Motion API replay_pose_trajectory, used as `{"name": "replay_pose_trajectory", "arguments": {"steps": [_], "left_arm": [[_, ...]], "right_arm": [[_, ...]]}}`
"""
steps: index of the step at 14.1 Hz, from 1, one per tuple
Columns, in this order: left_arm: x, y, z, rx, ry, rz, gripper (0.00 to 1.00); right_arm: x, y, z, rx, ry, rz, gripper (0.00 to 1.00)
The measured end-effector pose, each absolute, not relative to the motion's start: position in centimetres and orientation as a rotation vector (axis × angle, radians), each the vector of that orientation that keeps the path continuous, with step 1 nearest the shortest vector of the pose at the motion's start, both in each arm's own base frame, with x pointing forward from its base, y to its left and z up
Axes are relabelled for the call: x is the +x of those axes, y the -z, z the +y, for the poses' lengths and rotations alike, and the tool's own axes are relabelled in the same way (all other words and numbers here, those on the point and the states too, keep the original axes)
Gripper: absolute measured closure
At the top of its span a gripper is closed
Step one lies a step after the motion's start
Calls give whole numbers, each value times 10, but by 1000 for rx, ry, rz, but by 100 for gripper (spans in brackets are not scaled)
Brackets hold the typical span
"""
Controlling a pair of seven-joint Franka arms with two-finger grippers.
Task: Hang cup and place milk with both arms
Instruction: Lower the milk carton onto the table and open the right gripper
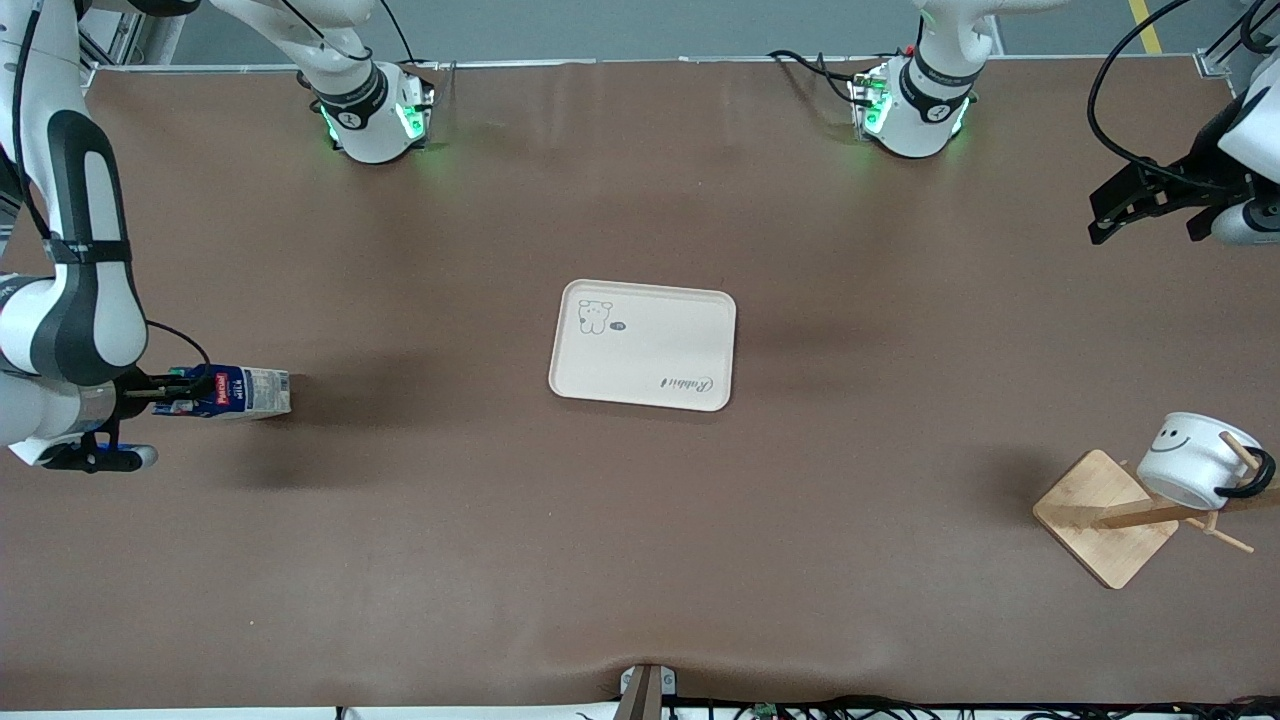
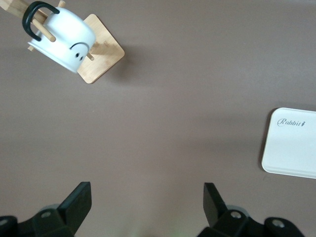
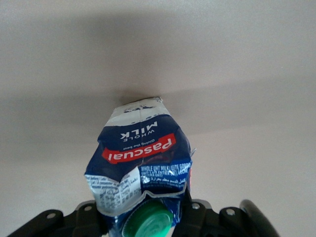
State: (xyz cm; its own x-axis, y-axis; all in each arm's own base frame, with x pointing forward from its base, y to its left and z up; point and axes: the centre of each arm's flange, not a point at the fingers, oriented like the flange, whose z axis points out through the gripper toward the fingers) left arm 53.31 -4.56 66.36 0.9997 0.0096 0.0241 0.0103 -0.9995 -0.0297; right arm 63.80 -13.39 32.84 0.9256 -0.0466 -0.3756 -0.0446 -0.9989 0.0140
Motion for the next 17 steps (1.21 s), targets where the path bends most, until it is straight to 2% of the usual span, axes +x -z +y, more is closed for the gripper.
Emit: {"name": "replay_pose_trajectory", "arguments": {"steps": [3,5,7,9,10,17], "left_arm": [[534,-665,-39,-3112,49,-34,0],[534,-666,-31,-3111,52,-60,0],[535,-666,-22,-3110,53,-85,0],[535,-666,-17,-3110,54,-100,0],[535,-666,-16,-3110,54,-102,0],[534,-667,-17,-3110,58,-100,0]], "right_arm": [[638,-328,-135,3082,601,-79,46],[637,-328,-135,3082,604,-80,42],[635,-324,-135,3081,618,-83,28],[632,-317,-135,3080,638,-87,4],[632,-315,-135,3080,646,-88,0],[634,-317,-133,3085,624,-84,0]]}}
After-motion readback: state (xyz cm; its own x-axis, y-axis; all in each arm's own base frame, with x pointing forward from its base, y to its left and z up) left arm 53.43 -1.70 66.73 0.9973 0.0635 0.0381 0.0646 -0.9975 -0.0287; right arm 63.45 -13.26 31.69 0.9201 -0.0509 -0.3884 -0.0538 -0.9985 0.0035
